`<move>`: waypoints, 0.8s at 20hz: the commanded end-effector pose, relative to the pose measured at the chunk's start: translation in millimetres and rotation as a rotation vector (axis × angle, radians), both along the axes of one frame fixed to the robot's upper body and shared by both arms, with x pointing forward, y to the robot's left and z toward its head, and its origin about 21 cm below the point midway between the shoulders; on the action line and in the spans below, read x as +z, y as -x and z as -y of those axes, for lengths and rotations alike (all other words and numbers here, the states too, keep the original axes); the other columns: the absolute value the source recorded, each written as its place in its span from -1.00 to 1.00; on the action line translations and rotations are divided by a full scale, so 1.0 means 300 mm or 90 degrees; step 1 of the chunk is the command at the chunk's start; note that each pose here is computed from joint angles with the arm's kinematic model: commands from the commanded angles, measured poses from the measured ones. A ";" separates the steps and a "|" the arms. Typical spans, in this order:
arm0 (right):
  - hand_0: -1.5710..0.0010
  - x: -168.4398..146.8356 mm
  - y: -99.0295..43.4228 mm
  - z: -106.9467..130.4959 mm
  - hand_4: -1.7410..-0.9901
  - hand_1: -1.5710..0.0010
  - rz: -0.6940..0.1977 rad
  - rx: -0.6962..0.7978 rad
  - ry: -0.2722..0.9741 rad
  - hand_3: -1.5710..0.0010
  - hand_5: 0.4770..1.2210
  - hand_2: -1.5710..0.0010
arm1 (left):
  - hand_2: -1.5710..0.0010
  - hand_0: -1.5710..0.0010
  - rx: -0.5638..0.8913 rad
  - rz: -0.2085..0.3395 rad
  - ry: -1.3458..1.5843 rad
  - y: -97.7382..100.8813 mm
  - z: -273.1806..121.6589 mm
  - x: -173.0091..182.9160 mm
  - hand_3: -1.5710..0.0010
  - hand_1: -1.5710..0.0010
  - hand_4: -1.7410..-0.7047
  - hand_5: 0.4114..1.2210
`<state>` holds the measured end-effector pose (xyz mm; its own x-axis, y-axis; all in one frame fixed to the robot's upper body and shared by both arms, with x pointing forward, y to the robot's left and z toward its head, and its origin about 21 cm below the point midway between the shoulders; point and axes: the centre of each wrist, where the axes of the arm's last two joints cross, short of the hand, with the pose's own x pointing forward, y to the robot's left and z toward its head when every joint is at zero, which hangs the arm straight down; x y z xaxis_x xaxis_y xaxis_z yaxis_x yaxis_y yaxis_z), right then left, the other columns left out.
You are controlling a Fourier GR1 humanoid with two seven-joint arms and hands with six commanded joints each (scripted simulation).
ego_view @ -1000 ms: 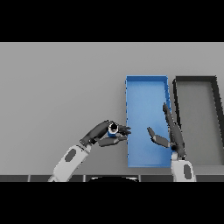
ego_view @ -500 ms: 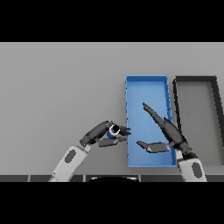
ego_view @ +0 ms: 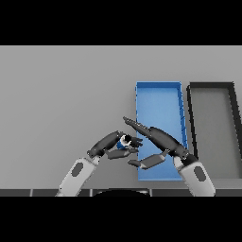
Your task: Pick up the blue pipe and place it into the blue bin.
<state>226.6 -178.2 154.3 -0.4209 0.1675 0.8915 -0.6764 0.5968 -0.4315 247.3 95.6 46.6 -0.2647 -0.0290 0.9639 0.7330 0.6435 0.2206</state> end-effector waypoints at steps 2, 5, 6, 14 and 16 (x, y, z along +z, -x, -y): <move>1.00 0.000 -0.025 -0.021 0.44 1.00 -0.006 0.016 0.021 1.00 -0.90 1.00 | -1.00 -1.00 -0.004 0.001 0.003 -0.010 0.003 0.011 -1.00 -1.00 -0.48 1.00; 1.00 0.016 -0.061 -0.090 0.46 1.00 -0.012 0.052 0.030 1.00 -0.90 1.00 | -1.00 -1.00 -0.013 -0.008 0.014 -0.024 -0.015 0.000 -1.00 -1.00 -0.49 1.00; 1.00 0.022 -0.069 -0.105 0.44 1.00 -0.013 0.058 0.029 1.00 -0.90 1.00 | -1.00 -1.00 -0.017 -0.011 0.021 -0.026 -0.012 0.002 -1.00 -1.00 -0.47 1.00; -0.04 0.023 -0.128 -0.195 -0.21 -0.07 -0.024 0.103 0.065 0.16 -0.86 -0.07 | -0.96 -1.00 -0.017 -0.045 -0.001 -0.019 -0.011 -0.022 -0.48 -1.00 -0.78 1.00; -0.39 0.015 -0.128 -0.200 -0.46 -0.40 -0.023 0.119 0.043 -0.14 -0.67 -0.40 | -0.97 -1.00 -0.020 -0.032 0.009 -0.019 -0.007 -0.019 -0.56 -1.00 -0.86 1.00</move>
<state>264.9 -118.1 158.8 -0.4187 0.1482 0.8959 -0.7883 0.4305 -0.4396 252.9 97.8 40.9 -0.2181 -0.0062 0.9759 0.7638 0.6213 0.1746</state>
